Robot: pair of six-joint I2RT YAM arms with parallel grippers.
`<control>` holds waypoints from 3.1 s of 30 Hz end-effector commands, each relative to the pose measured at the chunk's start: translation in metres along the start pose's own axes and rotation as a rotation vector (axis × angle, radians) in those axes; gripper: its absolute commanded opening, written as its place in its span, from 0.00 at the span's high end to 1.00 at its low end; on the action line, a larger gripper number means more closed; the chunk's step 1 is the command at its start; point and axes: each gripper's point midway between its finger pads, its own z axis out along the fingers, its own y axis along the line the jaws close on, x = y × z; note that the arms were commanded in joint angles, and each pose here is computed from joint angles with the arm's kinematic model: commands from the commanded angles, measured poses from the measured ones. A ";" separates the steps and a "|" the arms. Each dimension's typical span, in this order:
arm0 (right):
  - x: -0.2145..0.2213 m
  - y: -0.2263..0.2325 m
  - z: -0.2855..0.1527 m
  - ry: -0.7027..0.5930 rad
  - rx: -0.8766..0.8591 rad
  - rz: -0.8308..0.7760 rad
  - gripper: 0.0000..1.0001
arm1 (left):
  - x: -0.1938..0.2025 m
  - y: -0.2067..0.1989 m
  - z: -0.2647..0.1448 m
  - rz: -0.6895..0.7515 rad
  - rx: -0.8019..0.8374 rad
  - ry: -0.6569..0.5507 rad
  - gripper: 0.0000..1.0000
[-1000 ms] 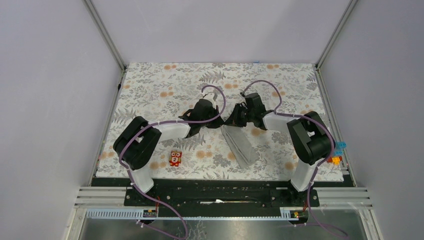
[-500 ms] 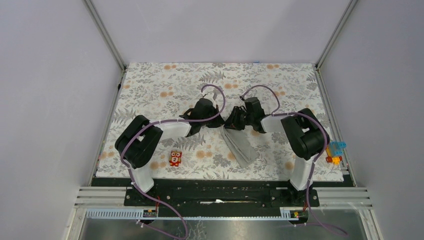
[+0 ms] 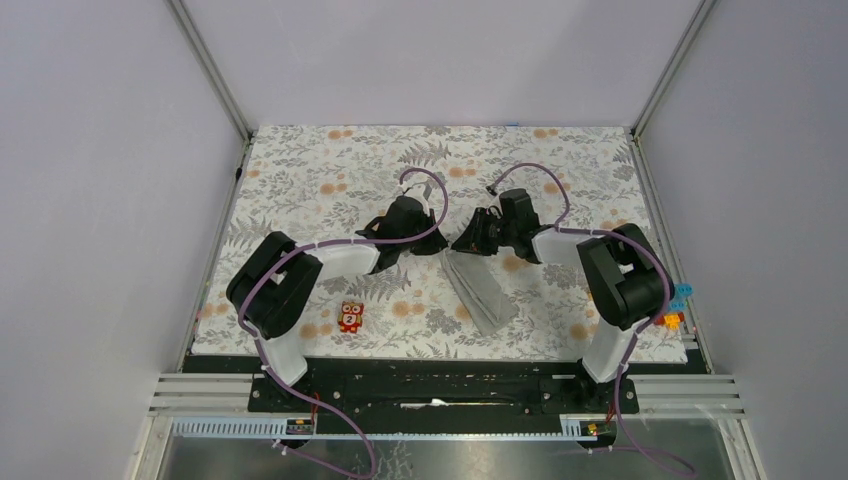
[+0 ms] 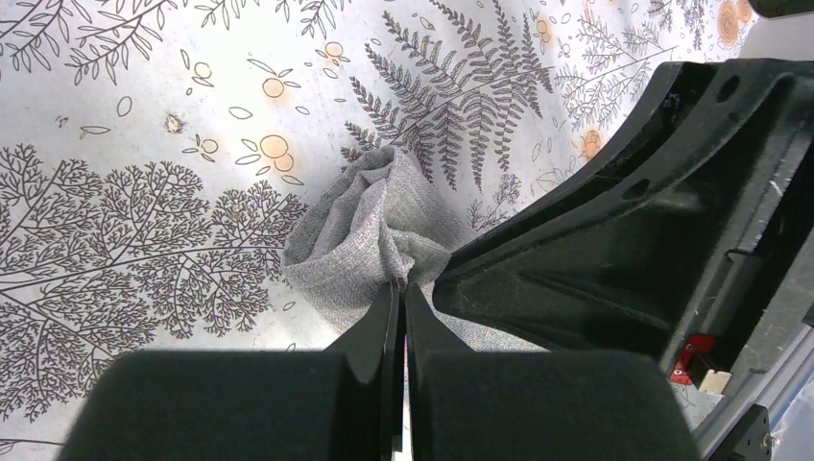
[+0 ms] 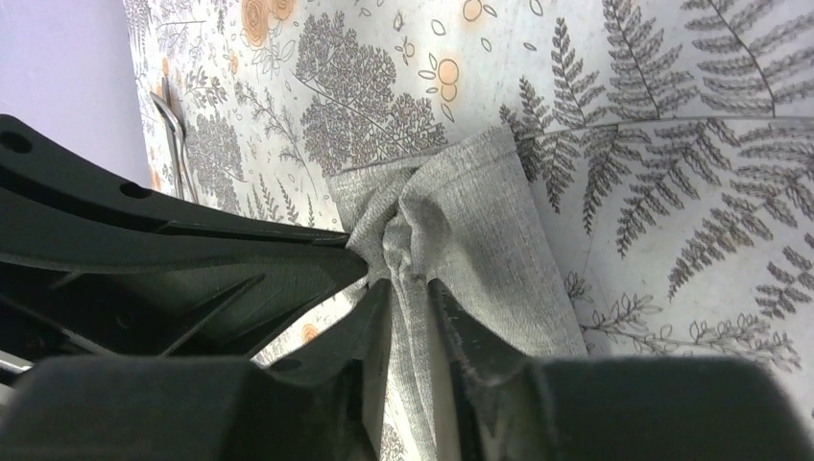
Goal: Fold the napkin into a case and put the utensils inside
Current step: Grasp the top corner of the smaller rectangle folded napkin from the folded napkin.
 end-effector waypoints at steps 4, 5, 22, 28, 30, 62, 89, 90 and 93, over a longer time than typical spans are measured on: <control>-0.008 0.016 0.018 0.019 -0.082 -0.008 0.91 | -0.020 -0.019 -0.008 0.025 0.064 -0.051 1.00; -0.006 0.018 0.022 0.028 -0.094 0.001 0.92 | -0.020 -0.019 -0.008 0.025 0.064 -0.051 1.00; 0.005 0.014 0.039 0.044 -0.108 0.009 0.83 | -0.013 0.016 -0.048 -0.096 -0.043 -0.040 0.46; 0.007 0.013 0.039 0.057 -0.121 0.006 0.80 | -0.002 0.048 -0.056 -0.213 -0.099 -0.028 0.57; 0.007 0.013 0.041 0.063 -0.126 0.011 0.80 | 0.004 0.050 -0.044 -0.226 -0.081 0.011 0.63; -0.014 0.011 0.025 0.028 -0.207 0.065 0.82 | 0.015 0.065 -0.015 -0.188 -0.132 0.072 0.74; -0.009 0.013 0.059 0.014 -0.259 0.141 0.74 | 0.007 0.063 -0.034 -0.149 -0.162 0.064 0.56; -0.009 0.013 0.060 0.015 -0.259 0.143 0.74 | 0.004 0.057 -0.038 -0.138 -0.149 0.063 0.54; -0.010 0.015 0.059 0.012 -0.270 0.142 0.74 | -0.004 0.037 -0.043 -0.064 -0.138 0.055 0.50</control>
